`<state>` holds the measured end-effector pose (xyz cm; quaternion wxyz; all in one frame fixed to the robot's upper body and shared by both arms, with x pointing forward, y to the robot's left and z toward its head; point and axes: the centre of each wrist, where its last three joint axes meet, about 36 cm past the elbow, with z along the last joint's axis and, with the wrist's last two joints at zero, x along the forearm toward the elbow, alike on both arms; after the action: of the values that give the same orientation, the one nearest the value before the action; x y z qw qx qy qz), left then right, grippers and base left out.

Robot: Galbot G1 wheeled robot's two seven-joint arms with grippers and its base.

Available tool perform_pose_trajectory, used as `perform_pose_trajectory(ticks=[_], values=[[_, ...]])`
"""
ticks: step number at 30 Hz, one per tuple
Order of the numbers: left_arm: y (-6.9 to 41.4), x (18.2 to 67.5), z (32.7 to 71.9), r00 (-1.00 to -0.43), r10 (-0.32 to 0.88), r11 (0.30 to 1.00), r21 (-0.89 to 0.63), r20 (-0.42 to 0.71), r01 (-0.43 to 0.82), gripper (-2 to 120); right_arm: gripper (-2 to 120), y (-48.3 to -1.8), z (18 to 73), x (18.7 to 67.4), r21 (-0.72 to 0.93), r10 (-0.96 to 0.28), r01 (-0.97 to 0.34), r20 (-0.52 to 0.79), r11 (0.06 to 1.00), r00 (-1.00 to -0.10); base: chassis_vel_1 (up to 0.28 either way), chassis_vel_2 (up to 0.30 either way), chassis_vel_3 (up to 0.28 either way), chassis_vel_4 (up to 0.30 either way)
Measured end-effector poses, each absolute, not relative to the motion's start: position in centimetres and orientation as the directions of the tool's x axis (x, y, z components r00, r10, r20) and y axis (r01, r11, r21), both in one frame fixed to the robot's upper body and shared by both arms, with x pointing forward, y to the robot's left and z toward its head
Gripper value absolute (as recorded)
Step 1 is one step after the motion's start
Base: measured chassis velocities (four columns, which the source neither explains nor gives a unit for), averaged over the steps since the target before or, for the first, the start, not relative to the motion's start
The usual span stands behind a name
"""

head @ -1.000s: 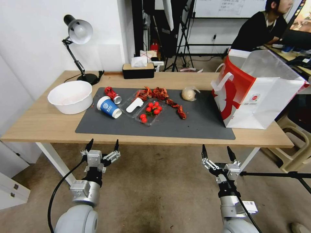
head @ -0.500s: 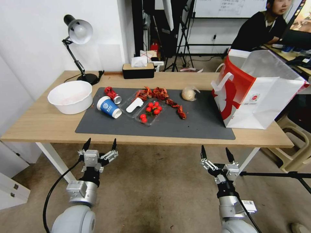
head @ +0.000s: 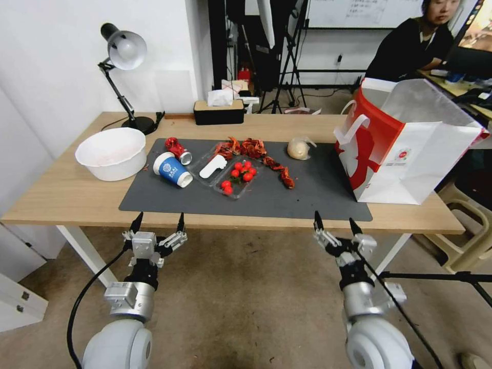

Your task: Pick up the trash from the table and place it into the takeout bag.

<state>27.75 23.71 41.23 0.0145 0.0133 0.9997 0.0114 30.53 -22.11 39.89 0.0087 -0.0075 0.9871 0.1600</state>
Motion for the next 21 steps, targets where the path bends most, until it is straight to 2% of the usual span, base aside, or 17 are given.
perform_pose_trajectory(ticks=[6, 21], values=[[23.4, 28.0, 41.0, -0.999, 0.036, 0.999, 0.017, -0.026, 0.035, 100, 100, -22.0, 40.6, 34.6, 0.355, -0.009, -0.004, 0.012, 0.935, -1.000, 0.000, 0.000, 0.000, 0.000], [23.4, 27.9, 41.0, -0.999, 0.032, 0.999, 0.015, -0.024, 0.031, 100, 100, -19.8, 43.7, 49.5, 0.363, 0.013, 0.031, 0.053, 0.931, -0.999, 0.000, 0.000, 0.000, 0.000]])
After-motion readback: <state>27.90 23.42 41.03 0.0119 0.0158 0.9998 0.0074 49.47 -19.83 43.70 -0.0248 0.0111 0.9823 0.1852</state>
